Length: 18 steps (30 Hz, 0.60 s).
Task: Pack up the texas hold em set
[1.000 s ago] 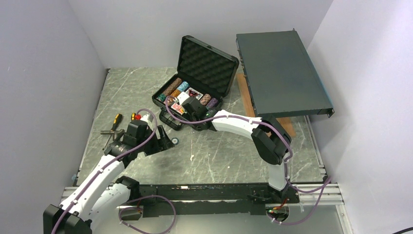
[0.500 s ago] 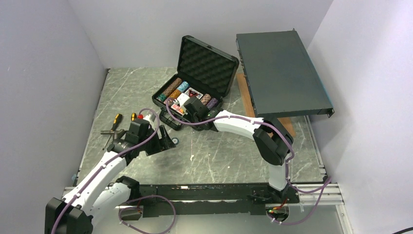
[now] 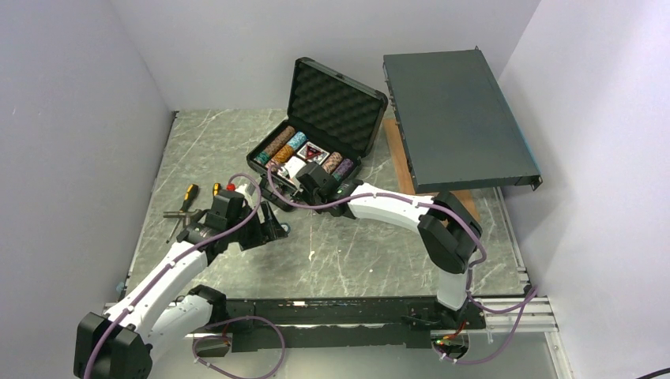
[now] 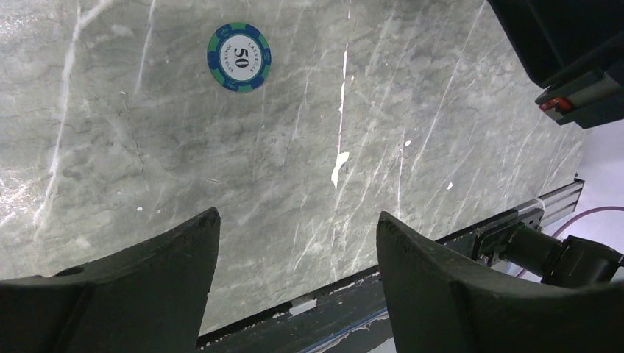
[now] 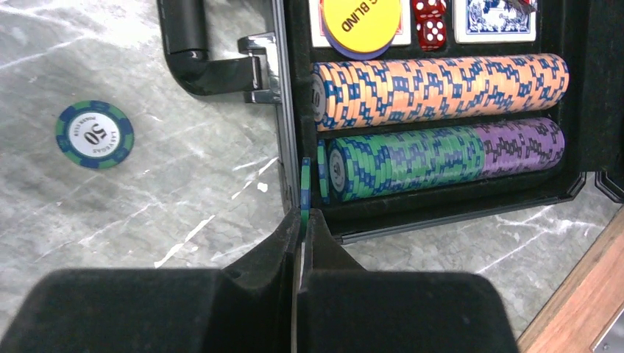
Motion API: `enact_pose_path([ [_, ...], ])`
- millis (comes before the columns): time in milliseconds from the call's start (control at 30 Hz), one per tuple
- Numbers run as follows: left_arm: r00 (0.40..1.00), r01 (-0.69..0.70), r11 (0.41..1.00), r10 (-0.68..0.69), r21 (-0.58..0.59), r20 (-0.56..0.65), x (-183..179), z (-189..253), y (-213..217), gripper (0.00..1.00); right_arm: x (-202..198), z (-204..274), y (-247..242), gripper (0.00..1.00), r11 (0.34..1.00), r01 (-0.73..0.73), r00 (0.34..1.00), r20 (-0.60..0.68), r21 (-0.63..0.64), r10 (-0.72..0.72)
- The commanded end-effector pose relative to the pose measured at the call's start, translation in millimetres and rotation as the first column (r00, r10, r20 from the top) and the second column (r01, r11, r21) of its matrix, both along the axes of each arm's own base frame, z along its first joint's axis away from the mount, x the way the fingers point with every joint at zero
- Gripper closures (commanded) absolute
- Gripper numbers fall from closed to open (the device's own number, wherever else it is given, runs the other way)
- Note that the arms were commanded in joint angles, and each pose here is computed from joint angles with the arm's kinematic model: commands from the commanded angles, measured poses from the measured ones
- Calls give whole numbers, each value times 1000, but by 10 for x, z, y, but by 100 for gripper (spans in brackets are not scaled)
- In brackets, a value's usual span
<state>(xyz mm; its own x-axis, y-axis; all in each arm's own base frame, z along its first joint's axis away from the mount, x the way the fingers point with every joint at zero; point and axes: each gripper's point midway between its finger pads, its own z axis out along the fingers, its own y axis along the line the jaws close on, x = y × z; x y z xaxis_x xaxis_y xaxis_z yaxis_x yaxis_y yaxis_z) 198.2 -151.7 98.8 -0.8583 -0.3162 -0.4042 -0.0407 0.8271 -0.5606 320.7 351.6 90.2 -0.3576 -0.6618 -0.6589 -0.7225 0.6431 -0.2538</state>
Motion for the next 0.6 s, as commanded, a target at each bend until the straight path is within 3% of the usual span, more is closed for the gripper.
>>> enact_pose_path([
  [0,998,3,999,0,-41,56,97,183,-60,20,4,159,64,100,999,-3,1000,25,52,2],
  [300,998,-2,1000,3,-29,56,82,177,-33,20,102,-72,12,100,1000,24,1000,17,-4,-24],
  [567,999,-3,1000,4,-29,52,78,161,-33,20,294,-50,-155,100,991,120,989,96,-65,-113],
])
